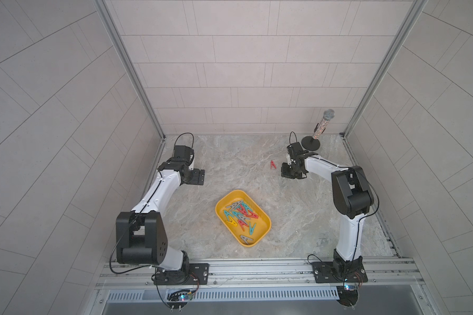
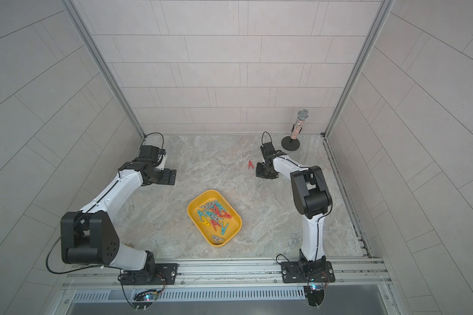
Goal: Take the clothespins out of the storage box
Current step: Place the clothespin at the center of the board.
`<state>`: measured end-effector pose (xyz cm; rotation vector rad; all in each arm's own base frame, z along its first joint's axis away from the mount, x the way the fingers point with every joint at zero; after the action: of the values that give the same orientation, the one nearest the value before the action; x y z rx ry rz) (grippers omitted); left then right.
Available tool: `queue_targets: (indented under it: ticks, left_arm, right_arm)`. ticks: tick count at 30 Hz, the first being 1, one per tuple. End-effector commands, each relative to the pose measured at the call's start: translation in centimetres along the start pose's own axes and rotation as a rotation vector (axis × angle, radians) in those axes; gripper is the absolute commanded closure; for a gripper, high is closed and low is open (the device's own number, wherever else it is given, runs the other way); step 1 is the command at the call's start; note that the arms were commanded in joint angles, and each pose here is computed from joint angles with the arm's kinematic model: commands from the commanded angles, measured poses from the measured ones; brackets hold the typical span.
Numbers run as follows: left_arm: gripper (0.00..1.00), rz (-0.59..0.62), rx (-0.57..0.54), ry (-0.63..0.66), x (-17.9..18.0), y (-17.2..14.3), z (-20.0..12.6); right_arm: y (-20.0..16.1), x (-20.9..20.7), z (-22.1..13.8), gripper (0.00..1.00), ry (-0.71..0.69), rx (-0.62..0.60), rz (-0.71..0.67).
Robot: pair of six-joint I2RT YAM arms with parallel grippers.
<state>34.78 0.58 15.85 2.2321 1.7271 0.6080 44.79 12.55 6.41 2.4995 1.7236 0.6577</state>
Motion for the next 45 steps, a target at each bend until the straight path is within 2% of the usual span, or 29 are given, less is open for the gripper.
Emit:
queue_targets:
  ticks: [1, 18, 27, 37, 42, 45]
  left_arm:
    - [0.00, -0.005, 0.009, -0.006, 0.1, -0.4, -0.1]
    - [0.00, -0.004, 0.003, -0.005, 0.1, -0.4, -0.3]
    - [0.00, -0.005, -0.003, -0.008, 0.1, -0.4, -0.4]
    - [0.00, -0.008, -0.004, -0.009, 0.2, -0.4, -0.4]
    - [0.00, -0.008, -0.003, -0.009, 0.2, -0.4, -0.4]
    - [0.00, -0.008, -0.004, -0.010, 0.2, -0.4, -0.4]
  right_arm:
    - [0.9, -0.1, 0.9, 1.00, -0.013, 0.003, 0.018]
    - [2.9, 0.3, 3.8, 0.99, -0.054, 0.013, 0.020]
    - [3.1, 0.5, 3.6, 0.88, -0.055, 0.017, 0.018]
    - [3.6, 1.1, 2.1, 0.81, -0.039, -0.001, 0.014]
    - [3.4, 1.6, 1.4, 0.72, -0.024, 0.000, 0.004]
    - [3.3, 1.8, 0.8, 0.71, -0.021, -0.004, 0.000]
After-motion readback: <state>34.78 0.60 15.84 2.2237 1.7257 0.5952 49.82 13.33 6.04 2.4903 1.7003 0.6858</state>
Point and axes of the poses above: each gripper's point midway between its finger pads, its own z axis out along the fingers, its own x axis along the line the jaws close on, y = z × x, the point moved 3 cm from there along -z, back along the fingers, and after that the axes turned 12 degrees about z, right-handed, at the moved point
